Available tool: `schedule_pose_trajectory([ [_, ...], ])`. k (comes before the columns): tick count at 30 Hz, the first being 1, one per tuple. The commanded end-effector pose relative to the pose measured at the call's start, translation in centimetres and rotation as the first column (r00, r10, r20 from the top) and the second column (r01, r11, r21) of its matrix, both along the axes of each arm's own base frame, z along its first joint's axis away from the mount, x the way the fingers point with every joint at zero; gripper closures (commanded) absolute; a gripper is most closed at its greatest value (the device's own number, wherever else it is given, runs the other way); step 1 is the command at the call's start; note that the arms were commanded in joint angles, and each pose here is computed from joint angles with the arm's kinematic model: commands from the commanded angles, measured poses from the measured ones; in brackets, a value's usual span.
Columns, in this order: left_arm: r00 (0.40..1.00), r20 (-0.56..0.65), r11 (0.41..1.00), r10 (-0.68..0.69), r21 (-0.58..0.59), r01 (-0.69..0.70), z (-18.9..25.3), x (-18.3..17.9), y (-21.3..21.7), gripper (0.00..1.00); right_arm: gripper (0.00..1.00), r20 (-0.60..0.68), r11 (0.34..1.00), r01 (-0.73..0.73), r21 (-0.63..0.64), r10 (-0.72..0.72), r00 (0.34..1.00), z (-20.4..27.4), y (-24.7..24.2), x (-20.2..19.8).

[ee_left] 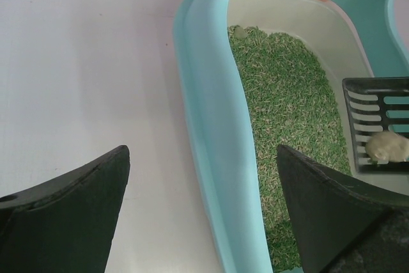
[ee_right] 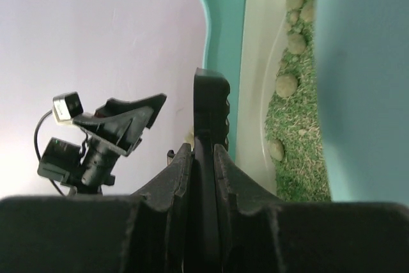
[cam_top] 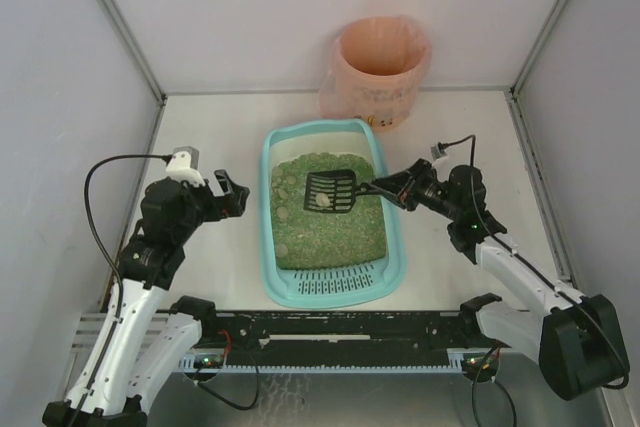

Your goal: Clean the litter box

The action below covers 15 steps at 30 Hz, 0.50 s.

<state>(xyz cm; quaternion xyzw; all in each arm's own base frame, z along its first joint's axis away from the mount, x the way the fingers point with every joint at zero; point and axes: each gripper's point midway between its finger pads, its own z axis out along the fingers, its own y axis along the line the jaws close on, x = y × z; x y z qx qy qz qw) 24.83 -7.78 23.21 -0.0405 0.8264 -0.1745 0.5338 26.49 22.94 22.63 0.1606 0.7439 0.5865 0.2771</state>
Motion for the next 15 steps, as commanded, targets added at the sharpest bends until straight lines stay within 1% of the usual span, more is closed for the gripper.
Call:
schedule_pose_trajectory([
  [1, 0.998, 0.060, 1.000, 0.010, -0.007, -0.009, 1.9, 0.1, 0.3, 0.00, 1.00, 0.086, 0.999, 0.014, 0.052, -0.018, 0.996, 2.7, 0.2, 0.2],
  [3, 0.998, 0.067, 1.000, 0.011, -0.010, -0.011, 2.0, 0.1, 0.3, 0.00, 1.00, 0.126, 0.994, -0.110, 0.009, 0.108, 0.986, 3.9, 2.0, -0.5],
  [4, 0.998, 0.065, 1.000, 0.014, -0.010, -0.013, 1.9, 0.1, 0.4, 0.00, 1.00, 0.116, 0.994, -0.105, 0.006, 0.103, 0.988, 3.8, 1.9, -0.4],
  [6, 0.998, 0.066, 1.000, 0.013, -0.011, -0.012, 2.0, 0.2, 0.3, 0.00, 1.00, 0.075, 1.000, -0.001, 0.004, 0.001, 0.997, 3.5, 0.5, 0.8],
  [9, 0.998, 0.065, 1.000, 0.012, -0.016, -0.011, 2.0, 0.1, 0.3, 0.00, 1.00, 0.082, 0.992, 0.123, 0.024, -0.125, 0.989, 4.4, -1.4, 2.6],
  [12, 0.998, 0.070, 1.000, 0.010, -0.017, -0.009, 2.1, 0.1, 0.3, 0.00, 1.00, 0.103, 0.983, 0.164, 0.086, -0.173, 0.980, 6.4, -2.3, 3.7],
  [15, 0.998, 0.069, 1.000, 0.011, -0.020, -0.010, 2.1, 0.1, 0.4, 0.00, 1.00, 0.094, 0.970, 0.219, 0.106, -0.229, 0.969, 8.0, -3.2, 5.2],
])
